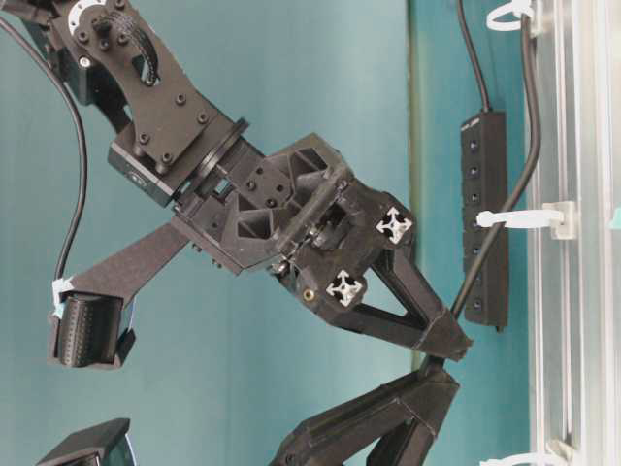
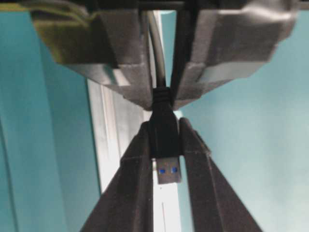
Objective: Pass the USB cable through three rings with both arms.
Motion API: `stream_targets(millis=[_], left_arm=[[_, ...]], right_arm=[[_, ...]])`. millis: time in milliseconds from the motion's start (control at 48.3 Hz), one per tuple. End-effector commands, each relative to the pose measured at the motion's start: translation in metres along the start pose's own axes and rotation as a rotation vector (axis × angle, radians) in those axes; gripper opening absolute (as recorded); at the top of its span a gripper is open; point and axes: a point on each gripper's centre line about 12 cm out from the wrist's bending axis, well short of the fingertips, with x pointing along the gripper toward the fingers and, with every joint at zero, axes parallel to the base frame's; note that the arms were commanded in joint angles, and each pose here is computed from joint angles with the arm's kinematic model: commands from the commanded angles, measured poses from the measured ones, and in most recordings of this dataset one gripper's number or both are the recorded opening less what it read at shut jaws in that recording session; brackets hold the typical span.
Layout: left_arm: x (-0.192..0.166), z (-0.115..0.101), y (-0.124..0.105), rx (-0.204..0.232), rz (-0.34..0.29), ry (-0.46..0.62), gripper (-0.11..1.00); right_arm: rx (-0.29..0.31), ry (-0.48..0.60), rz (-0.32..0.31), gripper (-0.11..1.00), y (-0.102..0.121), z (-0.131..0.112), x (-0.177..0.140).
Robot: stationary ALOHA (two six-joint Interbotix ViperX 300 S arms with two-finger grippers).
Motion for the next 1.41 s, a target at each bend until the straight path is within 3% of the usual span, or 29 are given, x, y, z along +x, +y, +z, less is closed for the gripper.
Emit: stream_targets(millis=[0,393,579,641,828,1221,1386], left_arm=[[-0.002,0.011,-0.001,-0.001,-0.003,-0.040,0.22],[-0.004,0.012,0.005,-0.029,0.011,-0.039,0.25],[-0.013,0.022,0.002,-0.037,0.004,-0.079,0.80],[-0.020,0.025,0.002,-0.051,0.002,-0.098,0.91],[-0.043,0.023,0.002,-0.088,-0.001,-0.125,0.77],[-0.105,0.012,0.003,-0.199,-0.016,-0.218,0.77],[-0.128,0.006,0.004,-0.194,-0.015,-0.248,0.76]], right_arm=[[-0.003,-0.027,0.004,-0.07,0.002,0.009,-0.004],[-0.006,0.006,-0.005,-0.07,0.001,0.005,-0.004],[-0.004,0.051,-0.020,-0.07,-0.001,0.001,-0.004],[-0.003,0.066,-0.026,-0.07,-0.001,0.002,-0.003],[-0.002,0.126,-0.049,-0.07,-0.003,0.005,0.003],[-0.007,0.213,-0.069,-0.07,-0.002,-0.004,0.023],[-0.021,0.255,-0.073,-0.07,0.000,-0.012,0.033]])
